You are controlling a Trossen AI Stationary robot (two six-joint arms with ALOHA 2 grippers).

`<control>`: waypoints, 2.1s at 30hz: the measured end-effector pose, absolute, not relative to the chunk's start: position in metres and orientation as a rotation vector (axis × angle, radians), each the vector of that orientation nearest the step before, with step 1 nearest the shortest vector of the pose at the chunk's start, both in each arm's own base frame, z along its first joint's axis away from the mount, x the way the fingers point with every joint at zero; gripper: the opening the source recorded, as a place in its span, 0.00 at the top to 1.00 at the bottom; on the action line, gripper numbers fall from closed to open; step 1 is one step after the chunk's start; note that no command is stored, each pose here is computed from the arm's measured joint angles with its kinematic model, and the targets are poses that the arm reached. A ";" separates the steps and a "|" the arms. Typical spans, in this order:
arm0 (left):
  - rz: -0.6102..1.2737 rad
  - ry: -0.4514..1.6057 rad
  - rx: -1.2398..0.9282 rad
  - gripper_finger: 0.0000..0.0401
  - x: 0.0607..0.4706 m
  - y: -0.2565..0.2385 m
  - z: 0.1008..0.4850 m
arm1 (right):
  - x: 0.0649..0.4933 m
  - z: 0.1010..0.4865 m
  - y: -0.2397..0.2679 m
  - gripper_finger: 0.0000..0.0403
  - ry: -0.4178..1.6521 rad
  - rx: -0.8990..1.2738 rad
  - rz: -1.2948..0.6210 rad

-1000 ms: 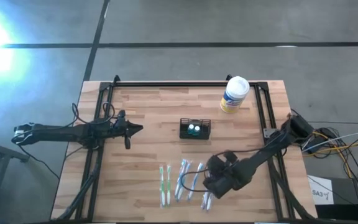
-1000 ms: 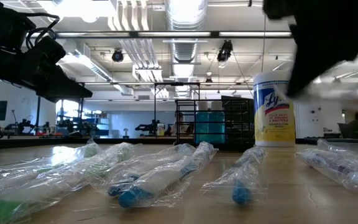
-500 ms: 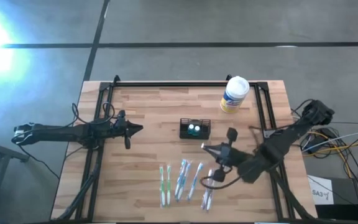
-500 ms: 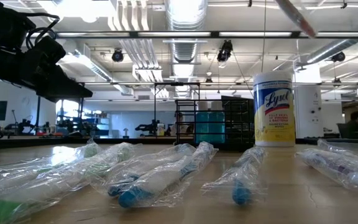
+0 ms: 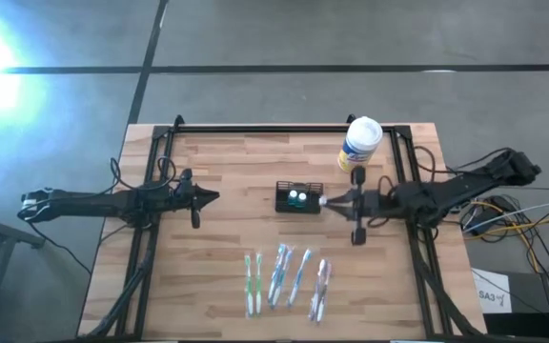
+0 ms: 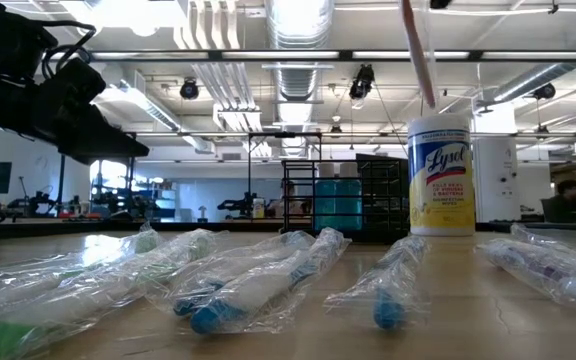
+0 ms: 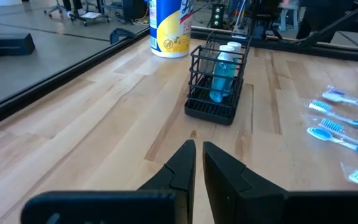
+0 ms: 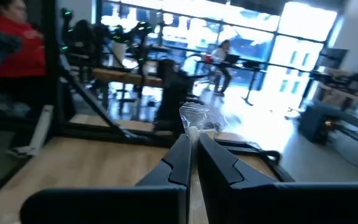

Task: Pick & Place toothbrushing station
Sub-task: Put the orange toothbrush into the wire organizer

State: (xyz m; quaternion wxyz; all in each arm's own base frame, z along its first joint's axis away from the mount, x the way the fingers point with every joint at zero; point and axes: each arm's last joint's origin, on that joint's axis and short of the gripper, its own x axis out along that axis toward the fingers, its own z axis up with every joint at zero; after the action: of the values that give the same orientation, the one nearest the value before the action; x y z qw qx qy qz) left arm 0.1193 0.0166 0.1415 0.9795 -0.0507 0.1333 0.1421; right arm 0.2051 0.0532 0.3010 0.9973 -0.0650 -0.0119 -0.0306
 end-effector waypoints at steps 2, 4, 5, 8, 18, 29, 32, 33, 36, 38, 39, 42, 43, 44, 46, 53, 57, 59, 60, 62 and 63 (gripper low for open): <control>0.288 0.267 -0.111 0.91 0.119 0.017 0.141 | 0.192 0.295 0.045 0.97 -0.042 -0.131 -0.080; 0.288 0.267 -0.115 0.91 0.119 0.016 0.141 | 0.178 0.290 0.041 0.97 -0.062 -0.128 -0.081; 0.288 0.266 -0.117 0.91 0.119 0.017 0.141 | 0.170 0.288 0.039 0.97 -0.079 -0.128 -0.081; 0.289 0.265 -0.123 0.91 0.119 0.017 0.142 | 0.152 0.276 0.034 0.97 -0.121 -0.114 -0.084; 0.289 0.262 -0.146 0.91 0.119 0.016 0.142 | 0.123 0.235 0.025 0.97 -0.203 -0.091 -0.090; 0.292 0.239 -0.150 0.91 0.120 0.017 0.144 | 0.125 0.238 0.018 0.97 -0.332 -0.144 -0.228; 0.295 0.226 -0.149 0.91 0.120 0.017 0.145 | 0.135 0.247 0.015 0.97 -0.308 -0.204 -0.260; 0.296 0.224 -0.146 0.91 0.120 0.017 0.145 | 0.139 0.250 0.014 0.97 -0.305 -0.224 -0.254; 0.297 0.209 -0.143 0.91 0.121 0.017 0.147 | 0.153 0.260 0.011 0.97 -0.313 -0.271 -0.202; 0.296 0.202 -0.143 0.91 0.121 0.017 0.147 | 0.163 0.266 0.008 0.97 -0.320 -0.286 -0.187; 0.296 0.202 -0.143 0.91 0.121 0.017 0.147 | 0.168 0.269 0.006 0.97 -0.324 -0.291 -0.186; 0.297 0.201 -0.147 0.91 0.121 0.017 0.147 | 0.184 0.269 -0.001 0.97 -0.302 -0.308 -0.206; 0.297 0.201 -0.147 0.91 0.121 0.017 0.147 | 0.188 0.267 -0.003 0.97 -0.298 -0.308 -0.217; 0.297 0.202 -0.147 0.91 0.121 0.017 0.147 | 0.192 0.265 -0.006 0.97 -0.299 -0.304 -0.230; 0.297 0.202 -0.147 0.91 0.121 0.017 0.147 | 0.198 0.261 -0.011 0.97 -0.326 -0.274 -0.253; 0.297 0.213 -0.148 0.91 0.121 0.017 0.146 | 0.211 0.237 -0.019 0.97 -0.321 -0.207 -0.278; 0.296 0.215 -0.146 0.91 0.120 0.017 0.146 | 0.217 0.229 -0.020 0.97 -0.290 -0.180 -0.277; 0.296 0.215 -0.145 0.91 0.120 0.017 0.146 | 0.219 0.225 -0.020 0.97 -0.273 -0.181 -0.279; 0.295 0.215 -0.146 0.91 0.120 0.017 0.146 | 0.220 0.224 -0.020 0.97 -0.267 -0.180 -0.278; 0.295 0.215 -0.146 0.91 0.120 0.017 0.146 | 0.222 0.222 -0.020 0.97 -0.256 -0.174 -0.277; 0.295 0.215 -0.147 0.91 0.120 0.017 0.146 | 0.222 0.220 -0.020 0.97 -0.250 -0.171 -0.277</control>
State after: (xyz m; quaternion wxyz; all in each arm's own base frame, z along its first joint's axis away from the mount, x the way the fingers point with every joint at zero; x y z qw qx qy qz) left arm 0.1205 0.0168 0.1460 0.9807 -0.0729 0.1070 0.1464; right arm 0.2223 -0.0202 0.2205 0.9790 -0.0849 -0.1241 -0.1377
